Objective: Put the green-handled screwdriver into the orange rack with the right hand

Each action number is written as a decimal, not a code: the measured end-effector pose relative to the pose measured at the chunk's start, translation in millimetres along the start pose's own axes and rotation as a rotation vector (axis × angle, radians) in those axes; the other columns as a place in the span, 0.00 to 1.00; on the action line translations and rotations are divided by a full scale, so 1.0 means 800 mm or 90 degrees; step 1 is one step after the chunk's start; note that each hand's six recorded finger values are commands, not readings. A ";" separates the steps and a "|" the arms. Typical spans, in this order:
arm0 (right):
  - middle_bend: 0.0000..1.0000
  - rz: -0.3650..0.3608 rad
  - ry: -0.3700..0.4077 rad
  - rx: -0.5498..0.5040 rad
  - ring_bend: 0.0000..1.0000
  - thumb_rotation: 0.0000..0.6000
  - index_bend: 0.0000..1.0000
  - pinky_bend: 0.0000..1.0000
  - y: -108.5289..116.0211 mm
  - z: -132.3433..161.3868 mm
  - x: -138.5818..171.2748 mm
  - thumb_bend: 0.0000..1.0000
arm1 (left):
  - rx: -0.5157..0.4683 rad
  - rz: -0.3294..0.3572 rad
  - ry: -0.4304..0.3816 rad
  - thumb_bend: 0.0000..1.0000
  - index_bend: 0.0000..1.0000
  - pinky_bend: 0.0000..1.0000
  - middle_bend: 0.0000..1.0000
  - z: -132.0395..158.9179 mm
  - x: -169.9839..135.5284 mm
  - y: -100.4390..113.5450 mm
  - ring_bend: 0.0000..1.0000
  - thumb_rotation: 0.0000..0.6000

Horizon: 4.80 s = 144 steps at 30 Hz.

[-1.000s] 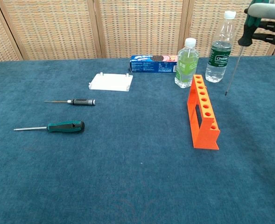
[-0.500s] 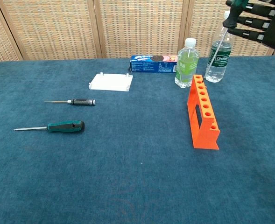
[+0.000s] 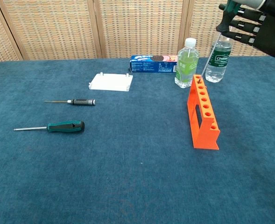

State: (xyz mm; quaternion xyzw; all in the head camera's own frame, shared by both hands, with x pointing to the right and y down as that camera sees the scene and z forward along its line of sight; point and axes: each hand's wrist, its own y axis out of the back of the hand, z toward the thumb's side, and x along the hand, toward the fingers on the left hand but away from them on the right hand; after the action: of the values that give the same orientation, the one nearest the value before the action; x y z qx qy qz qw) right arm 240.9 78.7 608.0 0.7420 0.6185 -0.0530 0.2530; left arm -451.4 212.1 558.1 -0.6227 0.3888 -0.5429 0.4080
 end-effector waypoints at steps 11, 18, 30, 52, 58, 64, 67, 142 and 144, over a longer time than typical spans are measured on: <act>0.14 -0.020 0.027 -0.017 0.00 1.00 0.72 0.00 0.013 0.002 -0.002 0.21 | -0.001 -0.005 -0.002 0.00 0.00 0.00 0.00 0.002 0.000 -0.003 0.00 1.00; 0.14 -0.021 0.038 -0.045 0.00 1.00 0.72 0.00 0.020 0.008 0.001 0.21 | -0.002 -0.005 -0.003 0.00 0.00 0.00 0.00 0.002 0.000 -0.003 0.00 1.00; 0.15 -0.028 0.073 -0.058 0.00 1.00 0.73 0.00 0.034 0.007 0.004 0.21 | -0.001 -0.007 -0.004 0.00 0.00 0.00 0.00 0.003 0.000 -0.004 0.00 1.00; 0.15 -0.030 0.087 -0.047 0.00 1.00 0.73 0.00 0.044 -0.009 -0.001 0.21 | -0.007 -0.002 -0.001 0.00 0.00 0.00 0.00 0.001 0.001 -0.001 0.00 1.00; 0.15 -0.036 0.090 -0.038 0.00 1.00 0.73 0.00 0.050 -0.017 -0.003 0.21 | -0.005 -0.006 -0.001 0.00 0.00 0.00 0.00 0.001 0.002 -0.002 0.00 1.00; 0.15 -0.047 0.091 -0.031 0.00 1.00 0.73 0.00 0.059 -0.021 -0.004 0.21 | -0.002 -0.007 -0.005 0.00 0.00 0.00 0.00 0.004 0.002 -0.004 0.00 1.00; 0.15 -0.049 0.094 -0.030 0.00 1.00 0.73 0.00 0.060 -0.021 -0.004 0.21 | -0.002 -0.007 -0.005 0.00 0.00 0.00 0.00 0.005 0.002 -0.004 0.00 1.00; 0.15 -0.067 0.082 -0.013 0.00 1.00 0.73 0.00 0.055 -0.068 -0.015 0.21 | -0.014 -0.011 -0.007 0.00 0.00 0.00 0.00 0.009 0.010 -0.003 0.00 1.00; 0.15 -0.067 0.081 -0.011 0.00 1.00 0.73 0.00 0.054 -0.069 -0.015 0.21 | -0.014 -0.011 -0.006 0.00 0.00 0.00 0.00 0.009 0.010 -0.004 0.00 1.00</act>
State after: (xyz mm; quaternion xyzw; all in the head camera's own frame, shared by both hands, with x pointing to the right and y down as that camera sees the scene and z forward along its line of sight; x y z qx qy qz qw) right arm 266.2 87.8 674.3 0.7081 0.6719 -0.0135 0.2167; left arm -443.6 206.7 563.1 -0.6330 0.3873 -0.5393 0.3981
